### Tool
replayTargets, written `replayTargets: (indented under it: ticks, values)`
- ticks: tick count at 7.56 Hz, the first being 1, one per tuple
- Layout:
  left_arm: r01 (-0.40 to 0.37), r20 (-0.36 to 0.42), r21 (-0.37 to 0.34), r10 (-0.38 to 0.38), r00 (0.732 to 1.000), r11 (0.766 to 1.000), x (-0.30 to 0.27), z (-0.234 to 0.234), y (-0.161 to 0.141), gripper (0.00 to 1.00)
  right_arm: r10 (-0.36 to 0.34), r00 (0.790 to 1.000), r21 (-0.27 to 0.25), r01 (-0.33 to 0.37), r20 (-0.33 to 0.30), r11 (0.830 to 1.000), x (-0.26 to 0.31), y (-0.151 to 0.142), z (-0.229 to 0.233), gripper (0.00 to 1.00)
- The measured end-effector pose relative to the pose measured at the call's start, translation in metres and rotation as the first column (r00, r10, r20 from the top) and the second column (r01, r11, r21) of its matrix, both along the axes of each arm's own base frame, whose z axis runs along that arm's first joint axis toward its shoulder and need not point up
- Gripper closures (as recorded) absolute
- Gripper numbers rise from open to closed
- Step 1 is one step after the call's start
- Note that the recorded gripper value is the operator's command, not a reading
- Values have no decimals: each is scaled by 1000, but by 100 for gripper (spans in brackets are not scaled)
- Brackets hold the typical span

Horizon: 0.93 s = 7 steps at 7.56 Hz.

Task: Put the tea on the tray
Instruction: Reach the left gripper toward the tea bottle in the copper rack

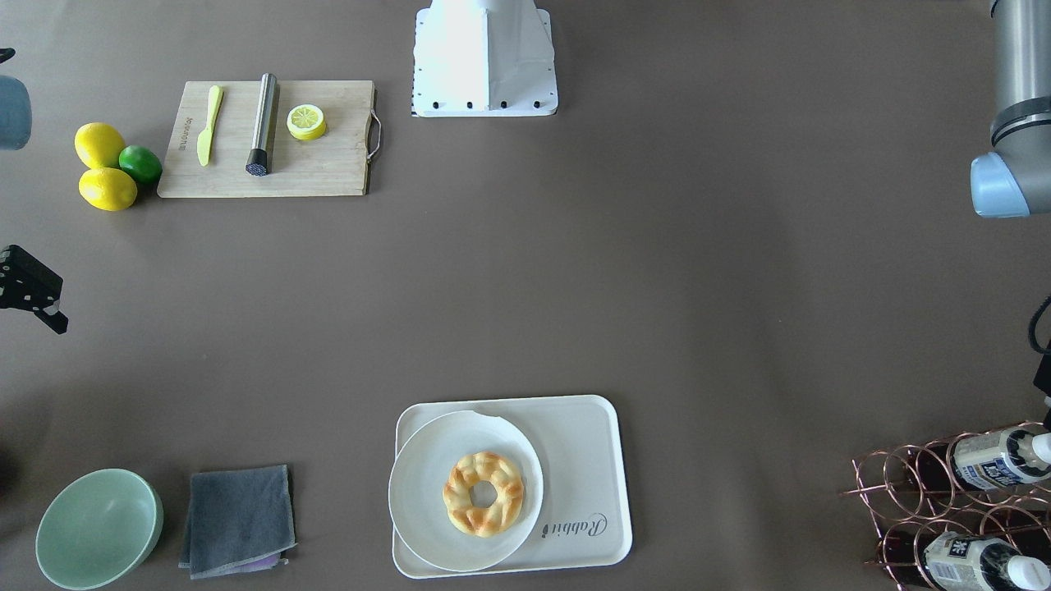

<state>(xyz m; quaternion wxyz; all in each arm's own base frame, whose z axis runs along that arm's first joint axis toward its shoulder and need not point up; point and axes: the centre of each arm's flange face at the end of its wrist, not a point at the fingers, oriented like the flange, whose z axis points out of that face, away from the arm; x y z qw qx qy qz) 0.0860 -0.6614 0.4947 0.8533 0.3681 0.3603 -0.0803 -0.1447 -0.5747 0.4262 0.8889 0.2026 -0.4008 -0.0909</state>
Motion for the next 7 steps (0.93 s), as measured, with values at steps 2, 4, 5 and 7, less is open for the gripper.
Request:
replayTargets:
  ticks: [2, 4, 5, 7]
  values:
    - [-2, 0, 4, 2, 1000, 1000, 11, 7, -10, 24, 3, 1000, 2, -3, -4, 1000, 0, 0, 0, 0]
    - [11, -13, 14, -10, 1000, 1000, 34, 16, -9, 30, 5, 1000, 3, -5, -8, 1000, -1, 0, 1, 0]
    - [14, -18, 19, -14, 1000, 1000, 42, 18, -8, 33, 6, 1000, 3, -6, -8, 1000, -1, 0, 1, 0]
    - [16, -18, 22, -15, 1000, 1000, 42, 22, -6, 37, 5, 1000, 5, -5, -8, 1000, -1, 0, 0, 0]
